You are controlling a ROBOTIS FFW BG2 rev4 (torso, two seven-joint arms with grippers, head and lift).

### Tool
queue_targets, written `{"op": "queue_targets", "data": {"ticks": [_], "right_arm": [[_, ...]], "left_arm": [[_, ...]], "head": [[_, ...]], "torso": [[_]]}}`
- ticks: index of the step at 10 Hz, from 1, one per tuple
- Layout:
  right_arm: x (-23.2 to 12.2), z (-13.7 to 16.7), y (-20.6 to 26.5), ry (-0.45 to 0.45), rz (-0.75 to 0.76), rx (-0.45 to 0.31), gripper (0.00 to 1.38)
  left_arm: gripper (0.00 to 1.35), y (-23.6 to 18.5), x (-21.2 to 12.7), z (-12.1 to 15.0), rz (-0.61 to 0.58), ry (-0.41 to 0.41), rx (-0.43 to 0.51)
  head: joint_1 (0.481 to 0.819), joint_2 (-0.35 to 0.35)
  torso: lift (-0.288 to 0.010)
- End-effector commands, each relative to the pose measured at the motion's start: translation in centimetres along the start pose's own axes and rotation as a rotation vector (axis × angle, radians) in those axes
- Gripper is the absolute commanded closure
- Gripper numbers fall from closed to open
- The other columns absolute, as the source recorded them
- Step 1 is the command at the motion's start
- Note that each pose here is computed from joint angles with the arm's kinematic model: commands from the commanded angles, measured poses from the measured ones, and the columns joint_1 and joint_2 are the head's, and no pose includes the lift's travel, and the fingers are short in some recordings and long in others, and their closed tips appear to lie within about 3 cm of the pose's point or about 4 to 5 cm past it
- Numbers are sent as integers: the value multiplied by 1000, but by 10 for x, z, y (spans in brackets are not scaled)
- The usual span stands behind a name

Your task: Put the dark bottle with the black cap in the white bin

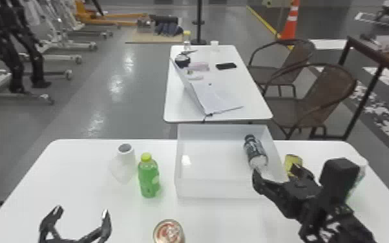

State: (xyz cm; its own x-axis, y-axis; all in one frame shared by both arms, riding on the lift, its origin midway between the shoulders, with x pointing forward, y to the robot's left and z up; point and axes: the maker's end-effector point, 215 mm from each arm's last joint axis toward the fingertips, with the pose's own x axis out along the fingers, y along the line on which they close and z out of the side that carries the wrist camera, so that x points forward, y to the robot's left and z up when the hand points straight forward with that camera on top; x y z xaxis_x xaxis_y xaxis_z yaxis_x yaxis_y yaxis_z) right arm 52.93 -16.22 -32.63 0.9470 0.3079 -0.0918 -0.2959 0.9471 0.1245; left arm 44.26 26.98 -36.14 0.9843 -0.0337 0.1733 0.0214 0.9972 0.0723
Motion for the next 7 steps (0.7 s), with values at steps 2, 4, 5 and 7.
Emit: {"op": "queue_targets", "data": {"ticks": [2,4,5,7], "right_arm": [[-37,-13,4,-17,-26,2,119],[-55,-27,1,-47,-36,-34,119],[-60,-31,1,-70,-19,-60,119],[-68,-40,-2,-95,-7,-103,119]], "left_arm": [[206,1,-1,0,4,-1,-4],[206,2,-1,2,6,-6,-4],[206,2,-2,2,6,-4,-4],[208,2,-1,2,6,-6,-4]], "head": [[549,0],[549,0],[549,0],[549,0]], "torso": [[-100],[-100],[-100],[-100]]}}
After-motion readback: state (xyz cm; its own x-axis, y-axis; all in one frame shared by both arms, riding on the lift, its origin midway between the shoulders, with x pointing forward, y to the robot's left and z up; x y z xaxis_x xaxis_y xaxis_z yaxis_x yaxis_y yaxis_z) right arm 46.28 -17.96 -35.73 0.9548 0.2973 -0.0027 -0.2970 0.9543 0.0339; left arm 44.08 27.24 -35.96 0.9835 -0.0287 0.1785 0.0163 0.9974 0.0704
